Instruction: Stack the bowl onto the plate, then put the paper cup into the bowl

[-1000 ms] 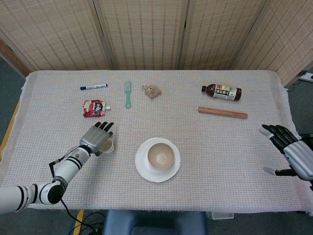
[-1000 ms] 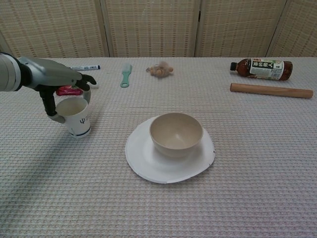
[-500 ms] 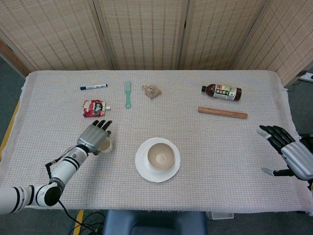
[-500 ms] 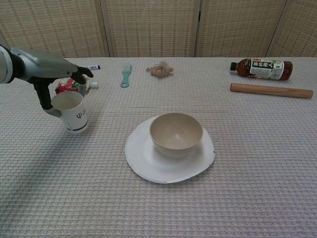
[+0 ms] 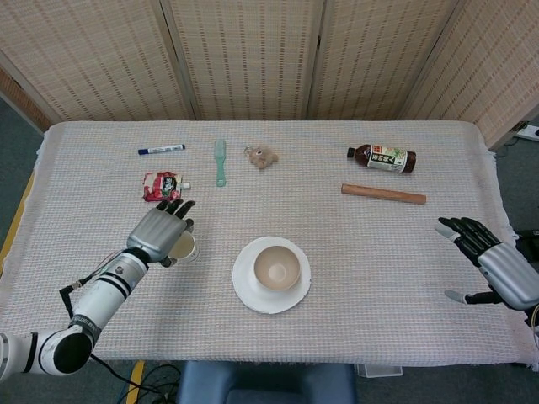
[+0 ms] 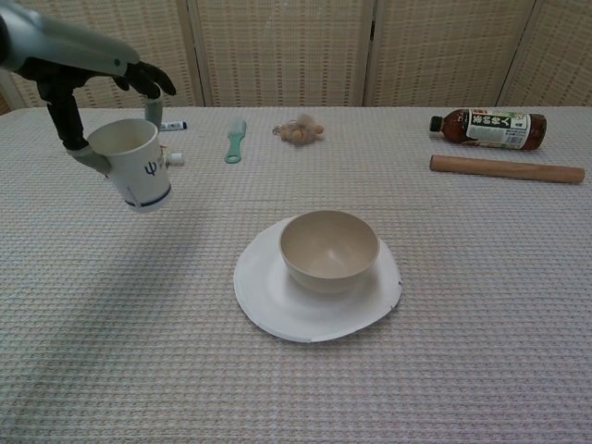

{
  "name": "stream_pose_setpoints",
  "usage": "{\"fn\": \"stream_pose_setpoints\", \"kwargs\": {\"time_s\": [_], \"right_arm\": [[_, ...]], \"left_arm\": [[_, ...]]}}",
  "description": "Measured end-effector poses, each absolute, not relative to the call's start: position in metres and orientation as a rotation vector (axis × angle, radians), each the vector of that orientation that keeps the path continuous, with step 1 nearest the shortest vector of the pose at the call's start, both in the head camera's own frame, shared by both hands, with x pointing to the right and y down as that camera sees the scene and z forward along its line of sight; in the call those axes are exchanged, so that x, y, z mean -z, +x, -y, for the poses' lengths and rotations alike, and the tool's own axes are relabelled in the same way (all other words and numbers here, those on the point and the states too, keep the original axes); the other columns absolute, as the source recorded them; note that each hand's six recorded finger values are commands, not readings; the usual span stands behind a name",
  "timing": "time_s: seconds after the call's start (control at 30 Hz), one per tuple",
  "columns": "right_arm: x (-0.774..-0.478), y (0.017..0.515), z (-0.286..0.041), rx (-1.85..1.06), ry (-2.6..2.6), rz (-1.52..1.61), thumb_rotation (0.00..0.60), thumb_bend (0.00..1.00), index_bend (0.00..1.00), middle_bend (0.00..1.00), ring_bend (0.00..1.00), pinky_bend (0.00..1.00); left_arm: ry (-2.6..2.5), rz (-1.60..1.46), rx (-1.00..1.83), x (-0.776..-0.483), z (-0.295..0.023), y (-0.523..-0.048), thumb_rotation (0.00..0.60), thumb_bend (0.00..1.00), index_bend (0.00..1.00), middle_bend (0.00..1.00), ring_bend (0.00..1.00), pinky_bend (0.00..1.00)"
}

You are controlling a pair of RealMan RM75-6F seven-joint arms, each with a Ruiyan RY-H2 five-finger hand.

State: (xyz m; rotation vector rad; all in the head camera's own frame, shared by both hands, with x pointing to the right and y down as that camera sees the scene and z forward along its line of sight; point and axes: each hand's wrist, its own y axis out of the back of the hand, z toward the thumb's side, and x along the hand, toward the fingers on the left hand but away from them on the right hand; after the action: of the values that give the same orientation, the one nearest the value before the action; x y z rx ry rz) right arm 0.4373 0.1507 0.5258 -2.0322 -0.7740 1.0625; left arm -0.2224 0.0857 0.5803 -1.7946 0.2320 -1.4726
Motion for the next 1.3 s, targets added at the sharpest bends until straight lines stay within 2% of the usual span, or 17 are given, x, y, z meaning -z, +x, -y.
{"fn": "stream_pose_setpoints", "kwargs": {"time_s": [0.17,0.77,1.07,1.3], "right_arm": [[-0.525,0.436,-0.157,-1.054,-2.044,0.749,0.600,0.00,0.00,0.00,0.00,0.00],[-0.514,0.440,-0.162,-1.038,-2.052,0.741,0.600,0.01,0.00,0.00,0.00,0.00],[-0.508,0.436,-0.163,-1.038,-2.036,0.735,0.600,0.00,0.00,0.00,0.00,0.00],[-0.512,0.439,-0.166,-1.065,-2.036,0.720,0.600,0.00,0.00,0.00,0.00,0.00]], "left_arm": [[-1.809,-0.240,1.427,-0.562,-0.088,-0.199,0.600,0.26,0.43,0.07,0.00,0.15],[-1.896,-0.230,1.328,-0.534,-0.091,-0.132,0.600,0.26,0.43,0.09,0.00,0.15],[-1.985,-0.211,1.280,-0.532,-0.096,-0.107,0.600,0.26,0.43,0.09,0.00,0.15],[-2.022,-0.181,1.223,-0.545,-0.102,-0.080,0.600,0.26,0.43,0.09,0.00,0.15]]}}
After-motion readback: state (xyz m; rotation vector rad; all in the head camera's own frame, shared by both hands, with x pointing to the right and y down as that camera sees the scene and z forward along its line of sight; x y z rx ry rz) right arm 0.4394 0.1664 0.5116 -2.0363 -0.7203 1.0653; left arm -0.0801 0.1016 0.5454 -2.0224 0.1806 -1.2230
